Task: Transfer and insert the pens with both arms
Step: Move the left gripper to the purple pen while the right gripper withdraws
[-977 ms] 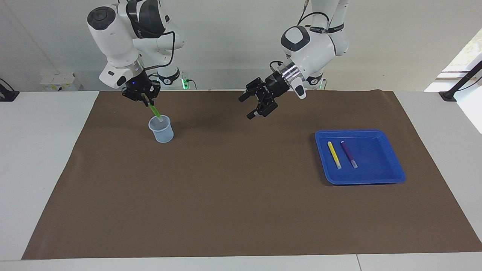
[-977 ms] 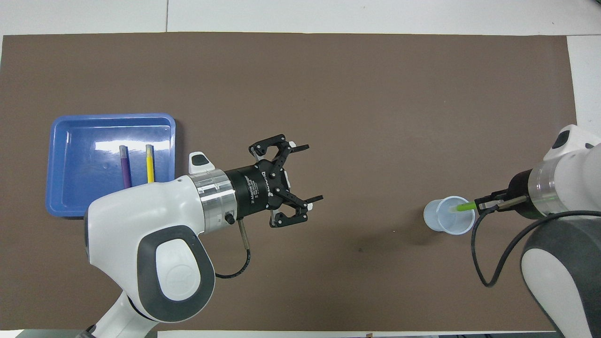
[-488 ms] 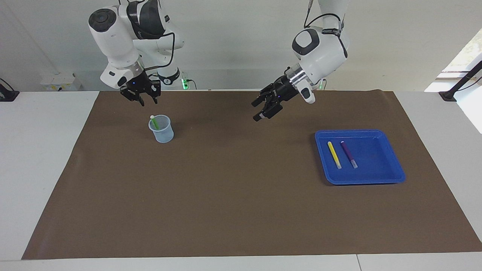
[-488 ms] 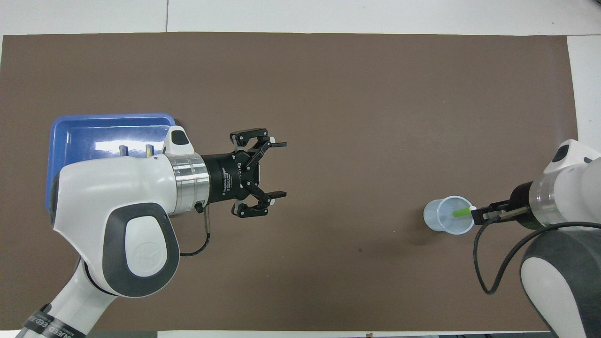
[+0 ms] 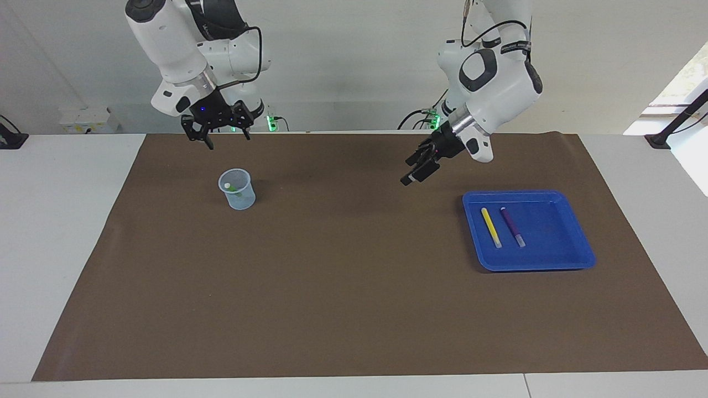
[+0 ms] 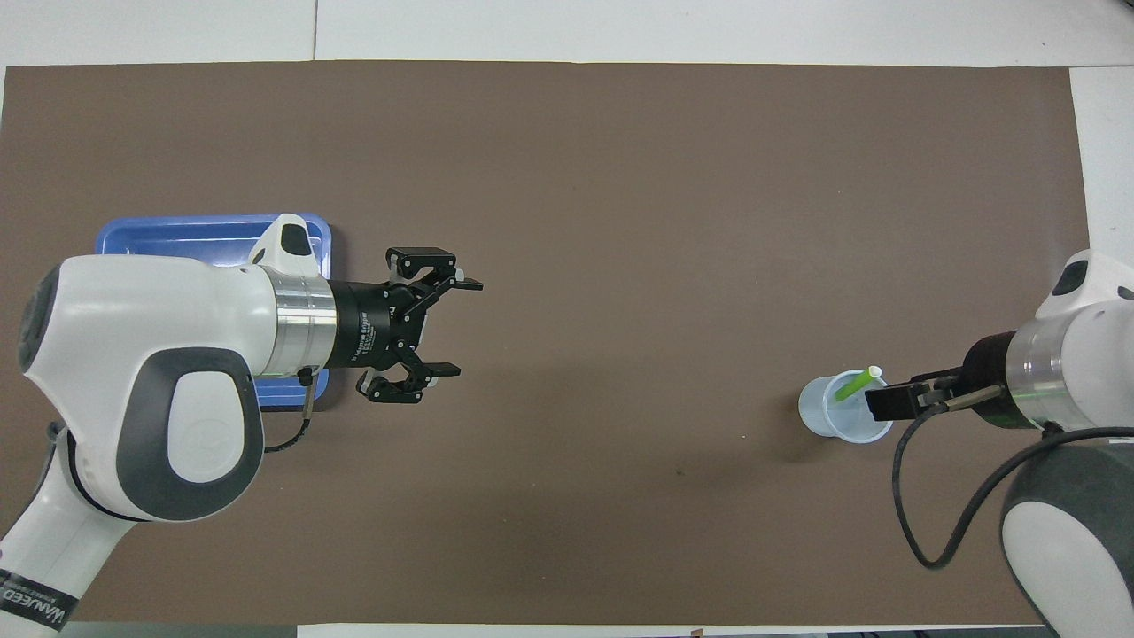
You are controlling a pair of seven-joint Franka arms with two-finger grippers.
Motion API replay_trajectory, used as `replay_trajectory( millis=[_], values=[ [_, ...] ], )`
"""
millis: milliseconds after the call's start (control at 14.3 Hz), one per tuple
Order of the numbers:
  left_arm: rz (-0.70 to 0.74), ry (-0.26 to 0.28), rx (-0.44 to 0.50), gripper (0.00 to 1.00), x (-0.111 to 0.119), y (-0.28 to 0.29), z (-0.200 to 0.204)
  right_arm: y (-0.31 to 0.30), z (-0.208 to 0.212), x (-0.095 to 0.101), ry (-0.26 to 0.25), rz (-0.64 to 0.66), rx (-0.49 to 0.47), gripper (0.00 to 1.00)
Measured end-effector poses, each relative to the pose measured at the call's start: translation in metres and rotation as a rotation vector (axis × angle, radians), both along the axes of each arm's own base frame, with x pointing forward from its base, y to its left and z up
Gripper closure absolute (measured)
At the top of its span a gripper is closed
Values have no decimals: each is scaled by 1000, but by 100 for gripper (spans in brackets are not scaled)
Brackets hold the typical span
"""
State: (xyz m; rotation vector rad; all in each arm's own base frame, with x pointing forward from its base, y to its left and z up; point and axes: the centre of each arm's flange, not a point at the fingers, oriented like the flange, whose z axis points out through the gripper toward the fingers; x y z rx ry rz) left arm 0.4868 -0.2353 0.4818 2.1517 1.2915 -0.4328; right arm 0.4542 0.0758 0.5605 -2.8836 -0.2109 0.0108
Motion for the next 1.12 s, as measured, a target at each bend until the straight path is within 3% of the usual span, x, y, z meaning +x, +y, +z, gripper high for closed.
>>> replay_trajectory(
  millis=[279, 558, 698, 907, 1116],
  values=[
    [-146, -61, 120, 0, 6, 29, -4, 27, 16, 3, 80, -288, 226, 0],
    [-411, -201, 310, 0, 23, 96, -11, 61, 24, 3, 157, -481, 360, 0],
    [-552, -246, 408, 0, 32, 125, -24, 84, 27, 2, 155, -527, 395, 0],
    [-765, -279, 523, 0, 52, 178, -52, 123, 23, -4, 114, -571, 426, 0],
    [-869, -306, 626, 0, 79, 216, -83, 156, 4, -5, 144, -621, 488, 0]
  ],
)
